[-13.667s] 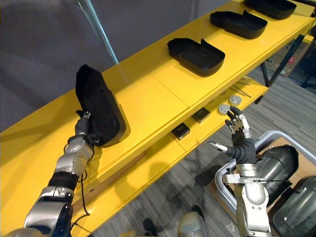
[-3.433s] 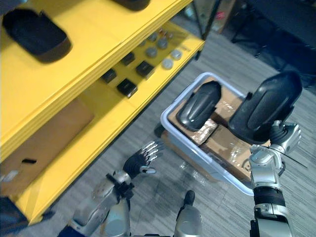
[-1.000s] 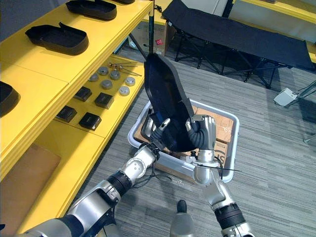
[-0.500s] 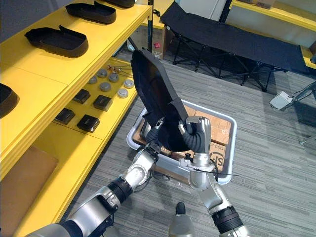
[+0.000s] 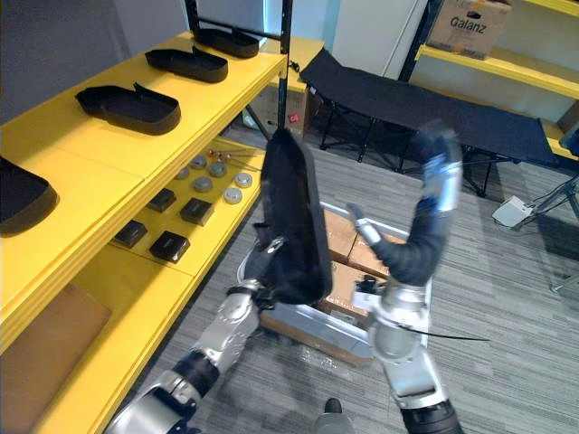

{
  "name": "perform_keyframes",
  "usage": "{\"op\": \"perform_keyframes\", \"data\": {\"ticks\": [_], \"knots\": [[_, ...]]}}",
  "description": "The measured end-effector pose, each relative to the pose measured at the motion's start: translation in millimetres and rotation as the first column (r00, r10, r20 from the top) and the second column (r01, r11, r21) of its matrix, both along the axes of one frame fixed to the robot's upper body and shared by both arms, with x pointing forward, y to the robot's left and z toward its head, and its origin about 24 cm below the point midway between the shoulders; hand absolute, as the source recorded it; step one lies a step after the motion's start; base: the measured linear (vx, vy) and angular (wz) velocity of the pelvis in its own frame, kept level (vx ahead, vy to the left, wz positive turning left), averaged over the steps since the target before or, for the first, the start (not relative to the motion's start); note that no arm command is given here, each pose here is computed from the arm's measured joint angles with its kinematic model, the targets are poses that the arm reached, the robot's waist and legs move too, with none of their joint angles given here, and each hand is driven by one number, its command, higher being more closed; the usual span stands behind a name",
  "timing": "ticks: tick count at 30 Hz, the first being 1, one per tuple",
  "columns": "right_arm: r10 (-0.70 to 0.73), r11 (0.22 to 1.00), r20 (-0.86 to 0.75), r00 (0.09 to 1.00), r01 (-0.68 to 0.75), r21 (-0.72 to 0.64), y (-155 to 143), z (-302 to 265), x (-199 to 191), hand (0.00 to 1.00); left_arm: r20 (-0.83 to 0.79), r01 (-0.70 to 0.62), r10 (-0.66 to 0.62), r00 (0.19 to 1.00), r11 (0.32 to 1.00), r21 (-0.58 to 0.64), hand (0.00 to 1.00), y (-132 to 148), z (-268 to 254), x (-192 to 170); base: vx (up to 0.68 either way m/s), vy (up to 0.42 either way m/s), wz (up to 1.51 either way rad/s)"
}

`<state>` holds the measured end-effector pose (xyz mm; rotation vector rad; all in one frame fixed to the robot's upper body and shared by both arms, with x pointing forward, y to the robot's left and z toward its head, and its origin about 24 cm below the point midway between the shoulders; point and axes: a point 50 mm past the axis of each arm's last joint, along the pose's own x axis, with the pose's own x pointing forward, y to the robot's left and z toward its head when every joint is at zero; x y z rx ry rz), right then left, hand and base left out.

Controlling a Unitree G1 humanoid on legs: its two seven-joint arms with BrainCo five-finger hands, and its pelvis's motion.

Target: Walk over and take plastic housings, then place them on the shelf

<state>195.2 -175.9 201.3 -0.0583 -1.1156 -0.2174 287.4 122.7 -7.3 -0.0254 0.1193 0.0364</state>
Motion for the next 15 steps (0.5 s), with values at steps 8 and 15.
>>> {"op": "perform_keyframes", "data": {"ticks": [8,15], "knots": [[-0.039,0.996,-0.323,0.946,0.062,0.061,-36.6,-42.0,-14.0,0.00,0.080,-0.276,0.271,0.959,0.959,0.062,1.00,54.2,-0.8,-33.6,-0.01,-0.001,-0.04],[-0.113,0.919,-0.700,0.706,0.342,0.196,-57.3,-134.8,-35.5,0.00,0.236,-0.415,0.417,0.878,0.908,-0.061,1.00,59.8,32.2,-50.9,0.00,-0.001,-0.07]]}}
